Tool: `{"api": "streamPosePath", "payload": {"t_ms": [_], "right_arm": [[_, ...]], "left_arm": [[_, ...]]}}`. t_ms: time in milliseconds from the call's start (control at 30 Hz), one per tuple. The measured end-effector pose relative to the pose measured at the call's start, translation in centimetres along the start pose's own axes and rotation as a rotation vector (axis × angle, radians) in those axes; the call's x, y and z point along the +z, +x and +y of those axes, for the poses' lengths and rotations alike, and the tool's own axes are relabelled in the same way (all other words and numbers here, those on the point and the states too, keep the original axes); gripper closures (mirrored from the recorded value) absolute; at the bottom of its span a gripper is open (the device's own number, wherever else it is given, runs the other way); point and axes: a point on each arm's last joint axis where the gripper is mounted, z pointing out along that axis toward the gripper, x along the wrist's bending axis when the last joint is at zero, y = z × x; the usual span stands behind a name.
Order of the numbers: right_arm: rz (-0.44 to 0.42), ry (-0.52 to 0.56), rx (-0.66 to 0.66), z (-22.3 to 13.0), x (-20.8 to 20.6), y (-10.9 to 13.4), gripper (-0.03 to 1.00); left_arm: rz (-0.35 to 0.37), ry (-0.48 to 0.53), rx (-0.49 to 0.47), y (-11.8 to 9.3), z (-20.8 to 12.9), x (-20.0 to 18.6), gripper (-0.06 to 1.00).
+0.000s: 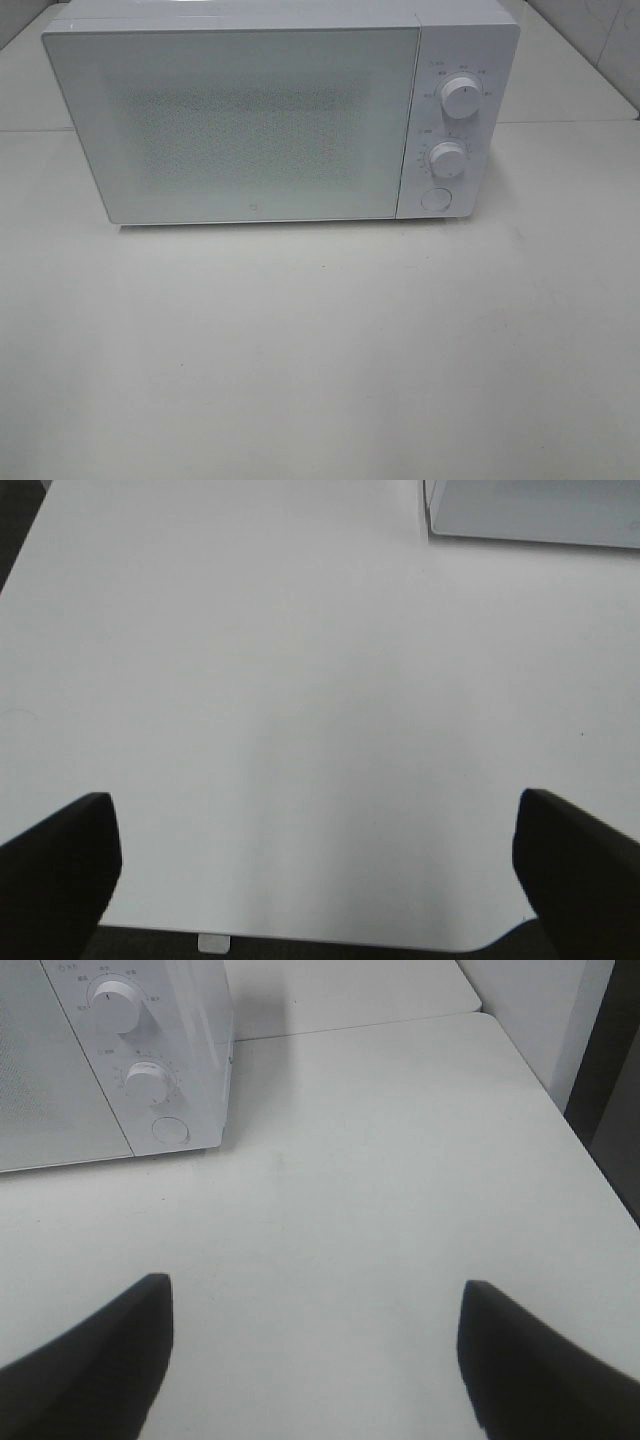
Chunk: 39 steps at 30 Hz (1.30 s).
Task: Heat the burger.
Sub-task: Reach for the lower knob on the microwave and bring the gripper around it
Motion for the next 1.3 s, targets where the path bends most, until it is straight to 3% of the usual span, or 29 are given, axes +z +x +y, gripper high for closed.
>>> {"api": "streamPosePath", "payload": {"t_ms": [267, 367, 1300], "right_arm": [[0.000, 0.000, 0.000, 0.0, 0.0, 0.0, 0.21], [0.000, 0.001, 0.000, 0.0, 0.0, 0.0, 0.21], [0.000, 0.000, 0.000, 0.0, 0.0, 0.0, 0.21]], "left_arm": [[0.008, -0.183, 0.009, -0.2, -1.7, -2.3, -0.05], [0.009, -0.207, 0.011, -0.2, -1.9, -2.6, -0.05], [0.009, -0.209, 0.011, -0.2, -2.0, -2.7, -0.05]]}}
